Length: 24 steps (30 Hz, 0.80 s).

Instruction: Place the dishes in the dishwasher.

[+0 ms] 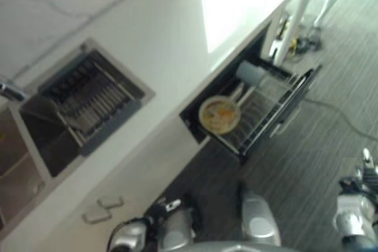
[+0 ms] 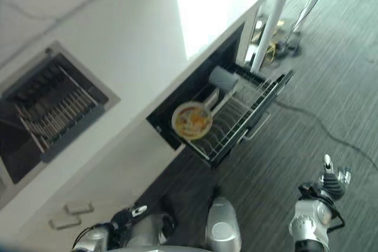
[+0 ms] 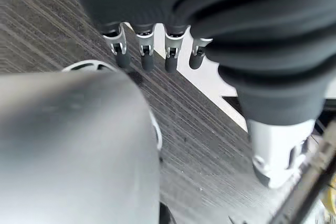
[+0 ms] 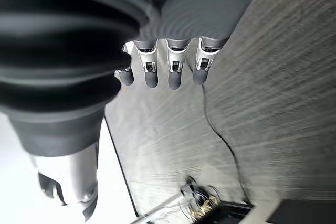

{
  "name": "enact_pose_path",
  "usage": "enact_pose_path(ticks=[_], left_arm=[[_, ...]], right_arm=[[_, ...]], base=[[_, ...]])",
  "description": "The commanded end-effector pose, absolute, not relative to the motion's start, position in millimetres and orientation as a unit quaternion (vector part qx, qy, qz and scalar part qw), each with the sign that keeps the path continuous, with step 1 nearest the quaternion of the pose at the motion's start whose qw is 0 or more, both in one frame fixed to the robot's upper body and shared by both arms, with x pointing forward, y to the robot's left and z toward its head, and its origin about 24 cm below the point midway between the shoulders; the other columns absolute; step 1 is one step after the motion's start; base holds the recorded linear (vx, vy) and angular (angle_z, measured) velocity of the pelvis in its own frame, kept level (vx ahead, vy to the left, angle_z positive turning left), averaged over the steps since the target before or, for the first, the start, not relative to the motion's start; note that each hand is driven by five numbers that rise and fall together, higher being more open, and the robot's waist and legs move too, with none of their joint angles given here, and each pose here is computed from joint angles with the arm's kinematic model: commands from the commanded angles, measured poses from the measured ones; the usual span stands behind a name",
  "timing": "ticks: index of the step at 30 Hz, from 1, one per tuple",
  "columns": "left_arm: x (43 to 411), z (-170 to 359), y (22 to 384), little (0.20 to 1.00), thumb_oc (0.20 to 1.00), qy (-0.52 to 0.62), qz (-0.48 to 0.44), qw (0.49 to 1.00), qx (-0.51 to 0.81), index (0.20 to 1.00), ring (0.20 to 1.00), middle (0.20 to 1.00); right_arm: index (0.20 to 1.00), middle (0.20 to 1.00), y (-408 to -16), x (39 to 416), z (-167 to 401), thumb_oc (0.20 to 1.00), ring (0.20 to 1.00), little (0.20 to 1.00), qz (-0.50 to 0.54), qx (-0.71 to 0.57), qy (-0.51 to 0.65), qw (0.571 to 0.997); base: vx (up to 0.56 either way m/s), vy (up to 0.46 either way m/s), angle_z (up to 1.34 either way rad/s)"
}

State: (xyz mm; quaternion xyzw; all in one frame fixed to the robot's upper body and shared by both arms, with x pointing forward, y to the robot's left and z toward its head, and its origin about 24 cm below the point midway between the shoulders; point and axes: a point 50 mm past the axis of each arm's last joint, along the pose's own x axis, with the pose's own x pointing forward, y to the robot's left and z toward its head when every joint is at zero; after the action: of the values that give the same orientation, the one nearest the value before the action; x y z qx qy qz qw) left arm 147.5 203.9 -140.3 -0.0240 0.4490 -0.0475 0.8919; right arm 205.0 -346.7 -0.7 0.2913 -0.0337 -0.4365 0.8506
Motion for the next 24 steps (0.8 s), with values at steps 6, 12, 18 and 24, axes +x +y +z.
enact_pose_path(ticks=[6,12,18,24], left_arm=[[148.2,-134.7,211.4,1.000,1.000,0.420,-0.018,0.906,-0.045,1.000,1.000,1.000],[157.3,-130.4,205.3,1.000,1.000,0.405,-0.039,0.912,-0.058,1.000,1.000,1.000],[161.5,-126.2,210.5,1.000,1.000,0.394,-0.031,0.916,-0.068,1.000,1.000,1.000],[165.2,-121.7,219.6,1.000,1.000,0.382,-0.022,0.922,-0.067,1.000,1.000,1.000]], right_arm=[[1.000,1.000,-329.4,258.2,25.6,1.000,1.000,1.000,-0.277,0.268,-0.021,0.922],[1.000,1.000,-310.6,300.1,48.3,1.000,1.000,1.000,-0.159,0.234,0.007,0.959],[1.000,1.000,-306.3,332.3,95.7,1.000,1.000,1.000,-0.107,0.178,-0.016,0.978],[1.000,1.000,-310.4,353.5,143.0,1.000,1.000,1.000,-0.091,0.162,-0.054,0.981]], base=[[-0.03,-0.008,0.17],[-0.01,0.049,0.19],[0.02,0.060,0.06],[0.01,0.012,0.07]])
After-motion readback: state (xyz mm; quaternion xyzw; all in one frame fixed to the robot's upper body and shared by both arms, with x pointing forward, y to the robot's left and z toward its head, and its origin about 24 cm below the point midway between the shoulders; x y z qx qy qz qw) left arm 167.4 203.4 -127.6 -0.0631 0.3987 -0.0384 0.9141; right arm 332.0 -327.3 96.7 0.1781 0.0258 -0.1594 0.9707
